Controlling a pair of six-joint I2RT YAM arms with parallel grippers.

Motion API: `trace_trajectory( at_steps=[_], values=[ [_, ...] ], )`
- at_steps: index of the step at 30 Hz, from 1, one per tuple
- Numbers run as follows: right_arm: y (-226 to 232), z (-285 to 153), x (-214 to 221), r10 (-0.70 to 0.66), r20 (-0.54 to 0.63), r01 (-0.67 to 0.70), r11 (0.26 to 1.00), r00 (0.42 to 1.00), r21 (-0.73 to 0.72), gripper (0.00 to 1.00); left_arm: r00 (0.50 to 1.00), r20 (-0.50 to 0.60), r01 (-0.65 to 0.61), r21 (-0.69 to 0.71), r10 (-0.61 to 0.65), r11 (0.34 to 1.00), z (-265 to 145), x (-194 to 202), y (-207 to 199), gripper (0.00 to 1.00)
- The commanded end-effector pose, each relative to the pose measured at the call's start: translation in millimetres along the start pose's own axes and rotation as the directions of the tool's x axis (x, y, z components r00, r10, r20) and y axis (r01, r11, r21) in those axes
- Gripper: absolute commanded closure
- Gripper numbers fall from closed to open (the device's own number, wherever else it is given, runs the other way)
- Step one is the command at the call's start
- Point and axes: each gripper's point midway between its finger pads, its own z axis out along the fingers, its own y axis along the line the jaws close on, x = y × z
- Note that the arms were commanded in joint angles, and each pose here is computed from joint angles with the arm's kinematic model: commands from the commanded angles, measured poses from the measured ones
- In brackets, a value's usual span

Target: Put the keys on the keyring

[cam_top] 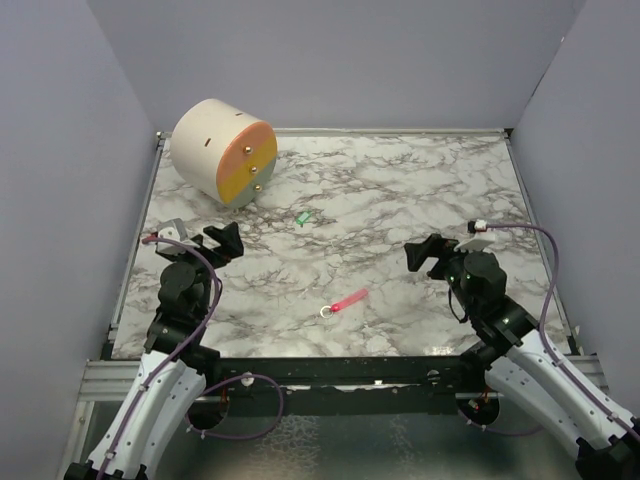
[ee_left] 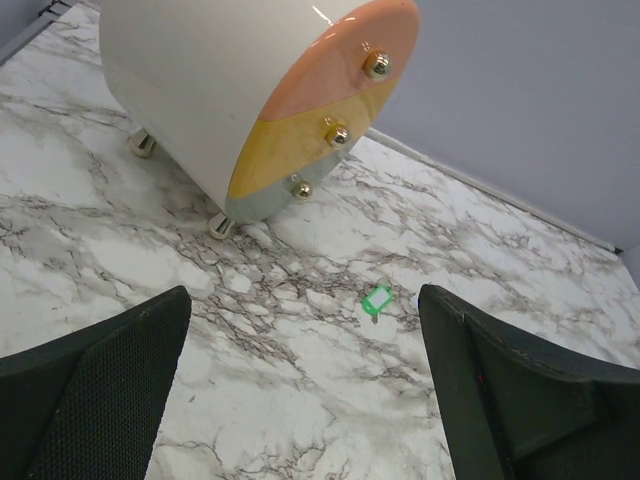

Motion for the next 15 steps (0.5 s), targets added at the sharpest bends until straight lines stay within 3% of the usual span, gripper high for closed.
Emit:
trace_trajectory(
  at_steps=[1,4,6,9,11,15],
  values=[
    [11,-1,-4,-0.023,-0.019,0.023,0.999,1.000,-0.046,0.01,1.000,-0.025,-0.016,0.089,0.018,0.996,-2,1,-17,0.01],
    [17,2,-4,-0.056,-0.023,0.054,0.996,0.998,-0.076,0.01,0.998,-0.059,-0.025,0.135,0.033,0.990,0,12,-23,0.02],
    [21,5,-4,-0.070,-0.030,0.067,0.994,0.997,-0.088,0.01,0.995,-0.088,-0.037,0.160,0.052,0.986,3,21,-27,0.14],
    [25,12,2,-0.091,-0.067,0.084,0.992,0.994,-0.097,0.01,0.989,-0.131,-0.046,0.178,0.070,0.983,9,30,-31,0.16],
    [26,15,8,-0.095,-0.101,0.085,0.992,0.990,-0.098,0.01,0.986,-0.151,-0.040,0.193,0.070,0.980,11,36,-34,0.14],
    [29,19,24,-0.104,-0.155,0.085,0.989,0.982,-0.124,0.02,0.978,-0.198,-0.018,0.217,0.062,0.976,15,50,-38,0.01]
  ],
)
